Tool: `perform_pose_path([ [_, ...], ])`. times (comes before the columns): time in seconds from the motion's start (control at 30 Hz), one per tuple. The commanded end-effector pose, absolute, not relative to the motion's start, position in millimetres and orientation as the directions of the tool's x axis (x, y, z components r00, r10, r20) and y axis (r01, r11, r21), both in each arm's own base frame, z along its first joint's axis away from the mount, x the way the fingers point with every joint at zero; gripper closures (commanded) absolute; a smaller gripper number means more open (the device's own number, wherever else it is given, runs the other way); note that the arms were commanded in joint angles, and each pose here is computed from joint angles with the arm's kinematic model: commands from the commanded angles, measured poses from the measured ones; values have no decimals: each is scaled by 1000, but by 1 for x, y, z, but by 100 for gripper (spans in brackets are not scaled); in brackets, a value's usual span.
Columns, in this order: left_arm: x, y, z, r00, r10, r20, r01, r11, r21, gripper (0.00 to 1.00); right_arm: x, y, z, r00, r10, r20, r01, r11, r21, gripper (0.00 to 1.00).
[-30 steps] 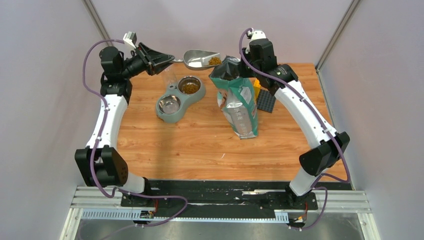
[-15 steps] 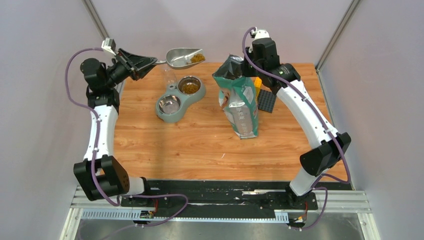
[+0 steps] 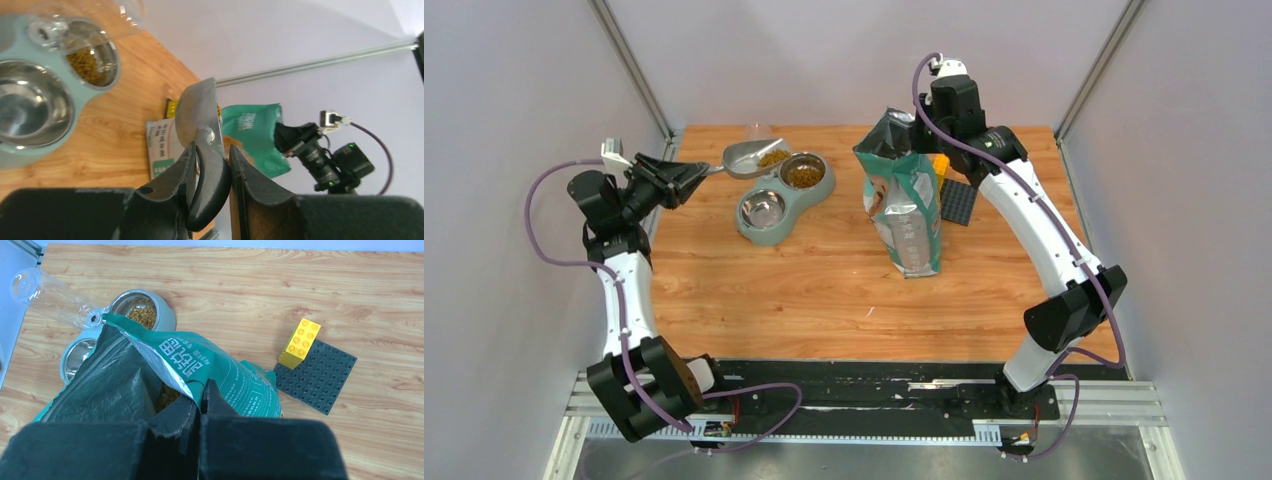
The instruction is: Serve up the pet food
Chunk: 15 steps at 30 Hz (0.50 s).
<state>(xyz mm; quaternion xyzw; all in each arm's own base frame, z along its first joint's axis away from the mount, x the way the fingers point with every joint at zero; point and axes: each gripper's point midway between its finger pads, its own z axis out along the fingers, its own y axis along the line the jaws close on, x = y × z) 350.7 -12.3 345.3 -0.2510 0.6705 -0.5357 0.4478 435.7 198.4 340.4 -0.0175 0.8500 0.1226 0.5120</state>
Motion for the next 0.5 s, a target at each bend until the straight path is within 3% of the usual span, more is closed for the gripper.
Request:
perform_pose_path([
  [0.0,339,-5,308,-439,-806,-397,109,391,-914,100,441,181,400,-322,190,-928,-123,963,240,100],
  [0.17,336,4,280,-404,-822,-402,79,406,-910,100,440,181,399,-325,186,-927,-123,964,236,100],
  [0.47,339,31,209,-338,-849,-407,-130,470,-873,100,439,177,398,-327,184,-927,-119,965,233,100],
])
